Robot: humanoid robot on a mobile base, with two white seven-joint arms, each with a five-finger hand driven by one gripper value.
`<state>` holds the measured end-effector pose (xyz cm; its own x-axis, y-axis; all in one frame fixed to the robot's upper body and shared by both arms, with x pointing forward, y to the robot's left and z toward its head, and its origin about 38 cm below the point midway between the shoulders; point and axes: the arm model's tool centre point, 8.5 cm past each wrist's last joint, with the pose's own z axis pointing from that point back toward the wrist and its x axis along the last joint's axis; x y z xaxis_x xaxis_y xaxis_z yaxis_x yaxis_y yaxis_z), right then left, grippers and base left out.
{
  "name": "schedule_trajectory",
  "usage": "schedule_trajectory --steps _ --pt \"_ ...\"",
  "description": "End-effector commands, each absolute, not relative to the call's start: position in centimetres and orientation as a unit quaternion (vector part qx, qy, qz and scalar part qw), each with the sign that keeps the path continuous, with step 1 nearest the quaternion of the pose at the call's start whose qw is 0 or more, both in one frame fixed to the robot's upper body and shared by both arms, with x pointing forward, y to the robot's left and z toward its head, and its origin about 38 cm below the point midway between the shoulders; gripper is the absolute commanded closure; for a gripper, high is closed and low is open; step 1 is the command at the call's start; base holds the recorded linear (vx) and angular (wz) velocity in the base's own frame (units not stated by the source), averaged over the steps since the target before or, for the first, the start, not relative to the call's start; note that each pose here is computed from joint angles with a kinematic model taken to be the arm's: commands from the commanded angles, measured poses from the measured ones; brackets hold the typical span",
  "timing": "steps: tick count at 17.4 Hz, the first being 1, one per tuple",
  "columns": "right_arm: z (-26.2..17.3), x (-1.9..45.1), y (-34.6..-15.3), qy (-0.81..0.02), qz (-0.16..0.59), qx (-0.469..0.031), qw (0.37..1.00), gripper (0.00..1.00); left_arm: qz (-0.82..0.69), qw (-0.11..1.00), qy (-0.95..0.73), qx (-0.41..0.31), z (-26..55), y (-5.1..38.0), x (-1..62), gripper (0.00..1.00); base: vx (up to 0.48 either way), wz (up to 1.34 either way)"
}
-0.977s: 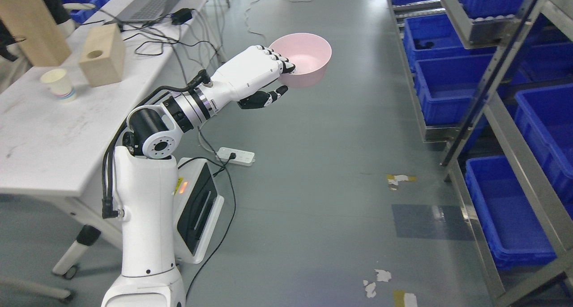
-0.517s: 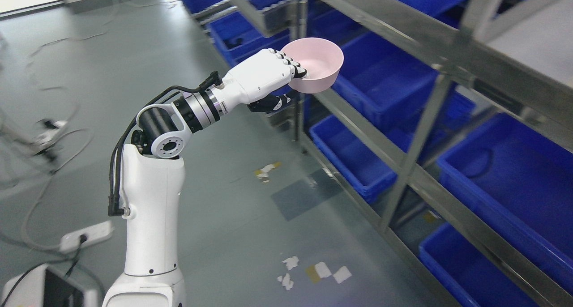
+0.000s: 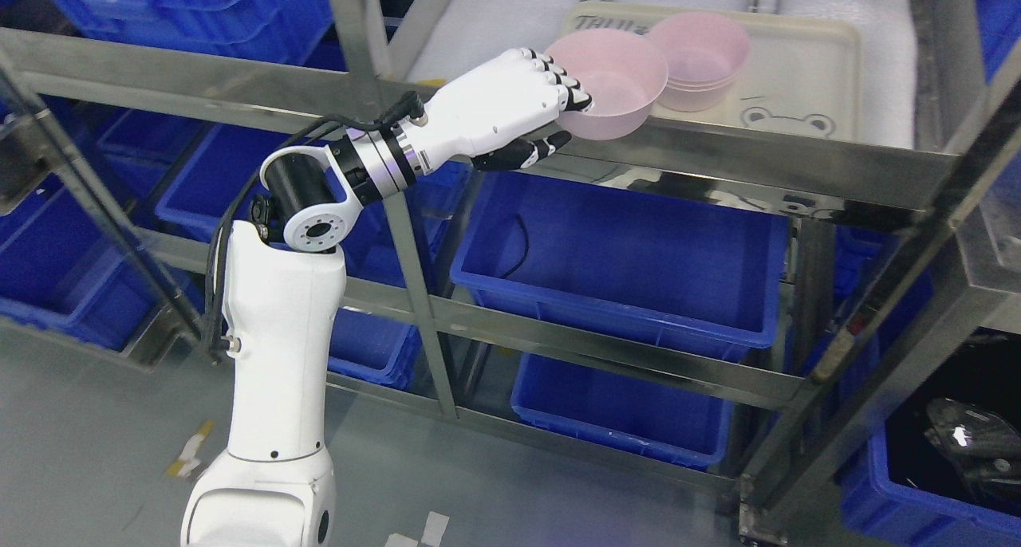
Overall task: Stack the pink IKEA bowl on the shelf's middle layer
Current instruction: 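Lower the held bowl into the pink bowl on the tray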
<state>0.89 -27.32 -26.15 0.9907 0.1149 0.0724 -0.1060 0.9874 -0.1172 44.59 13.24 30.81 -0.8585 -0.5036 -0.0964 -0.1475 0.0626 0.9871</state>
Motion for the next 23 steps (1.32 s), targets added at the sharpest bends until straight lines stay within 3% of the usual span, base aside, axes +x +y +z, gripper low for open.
schedule_trajectory --steps 1,5,11,16,20,23 --pt "-26.1 0.0 -28.4 -0.036 0.055 -0.062 0.996 0.00 -0.611 0.137 -0.726 0.284 36.9 16.3 46.2 0.90 0.140 -0.65" --pt "-26.1 0.0 -28.4 -0.036 0.056 -0.062 0.996 0.00 -0.628 0.163 -0.702 0.293 36.1 19.0 47.6 0.89 0.121 -0.44" --pt "-26.1 0.0 -28.4 -0.036 0.056 -0.062 0.996 0.00 -0.694 0.157 -0.666 0.222 32.7 13.4 49.2 0.89 0.102 -0.23" --pt "-26.1 0.0 -28.4 -0.036 0.056 -0.062 0.996 0.00 -0.734 0.166 -0.624 0.210 32.5 11.1 49.8 0.89 0.064 -0.02" --pt "-26.1 0.0 -28.4 -0.036 0.056 -0.062 0.996 0.00 -0.764 0.161 -0.593 0.197 31.0 10.2 49.4 0.89 0.034 0.00" --pt "-26.1 0.0 -28.4 -0.036 0.056 -0.062 0.996 0.00 -0.769 0.173 -0.571 0.230 31.4 11.9 50.1 0.89 0.000 0.00"
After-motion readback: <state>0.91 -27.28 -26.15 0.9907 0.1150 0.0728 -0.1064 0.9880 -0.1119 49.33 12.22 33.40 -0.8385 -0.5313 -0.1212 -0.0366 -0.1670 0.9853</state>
